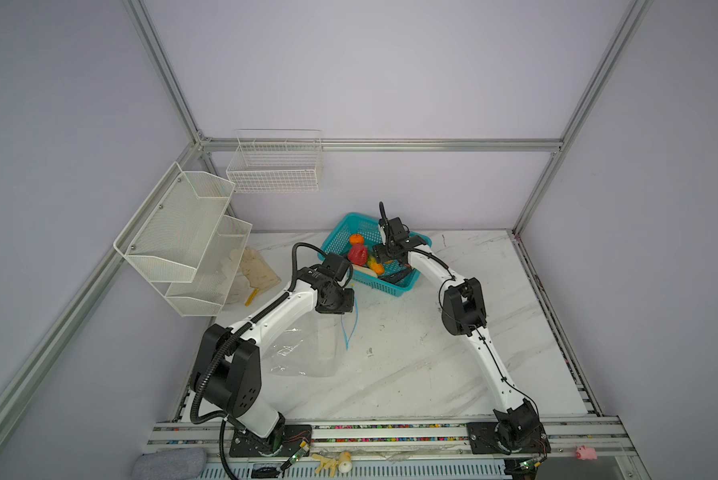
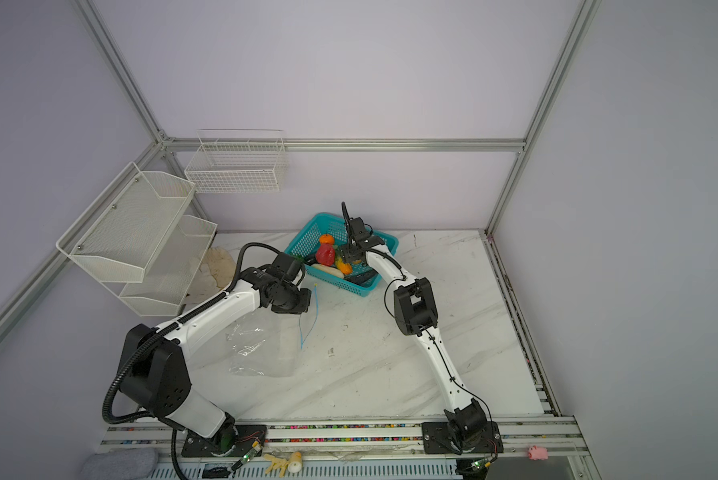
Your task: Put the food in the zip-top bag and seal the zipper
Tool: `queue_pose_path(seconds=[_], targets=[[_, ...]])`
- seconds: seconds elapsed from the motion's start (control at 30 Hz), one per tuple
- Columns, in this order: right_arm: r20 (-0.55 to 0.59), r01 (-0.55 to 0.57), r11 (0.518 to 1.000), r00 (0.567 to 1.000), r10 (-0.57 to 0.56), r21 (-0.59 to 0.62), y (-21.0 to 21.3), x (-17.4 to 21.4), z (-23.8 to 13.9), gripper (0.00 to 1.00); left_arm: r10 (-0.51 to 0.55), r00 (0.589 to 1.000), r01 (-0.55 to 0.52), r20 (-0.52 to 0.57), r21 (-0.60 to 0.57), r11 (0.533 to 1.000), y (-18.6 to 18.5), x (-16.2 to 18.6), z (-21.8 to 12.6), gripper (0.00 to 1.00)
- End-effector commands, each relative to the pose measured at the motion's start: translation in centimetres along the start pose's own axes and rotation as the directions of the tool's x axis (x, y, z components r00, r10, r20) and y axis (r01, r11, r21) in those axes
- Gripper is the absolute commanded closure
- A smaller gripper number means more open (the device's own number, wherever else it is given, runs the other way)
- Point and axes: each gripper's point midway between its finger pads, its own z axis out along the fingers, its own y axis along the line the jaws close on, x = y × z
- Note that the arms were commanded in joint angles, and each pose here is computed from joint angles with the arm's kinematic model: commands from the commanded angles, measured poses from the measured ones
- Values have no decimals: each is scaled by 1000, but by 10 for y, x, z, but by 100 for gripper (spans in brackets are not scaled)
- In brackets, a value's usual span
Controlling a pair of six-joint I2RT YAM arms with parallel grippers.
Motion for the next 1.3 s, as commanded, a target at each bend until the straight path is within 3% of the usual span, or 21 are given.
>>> queue_pose_path(seconds=[0.0,0.47,0.7,1.1,1.27], targets=[[-101,-37,999,994,33,-33,3,33,14,24,-14,998,12,66,20,1000,-10,-22,-16,100],[14,-64,998,998,64,-16,-6,-12,-20,39,-15,997,14,76,16,1000,-8,-21,-20,100],[79,-75,997,994,76,-16,-16,-36,-50,41,-25,995,24,92,12,1000,-7,-23,-22,100],[109,-85,996,990,85,-5,-22,-43,-90,41,-50,993,45,109,43,998,-11,-26,-24,100],[127,-108,991,985,117,-77,-13,-47,-126,41,-57,991,51,119,49,997,-12,-27,-27,100]])
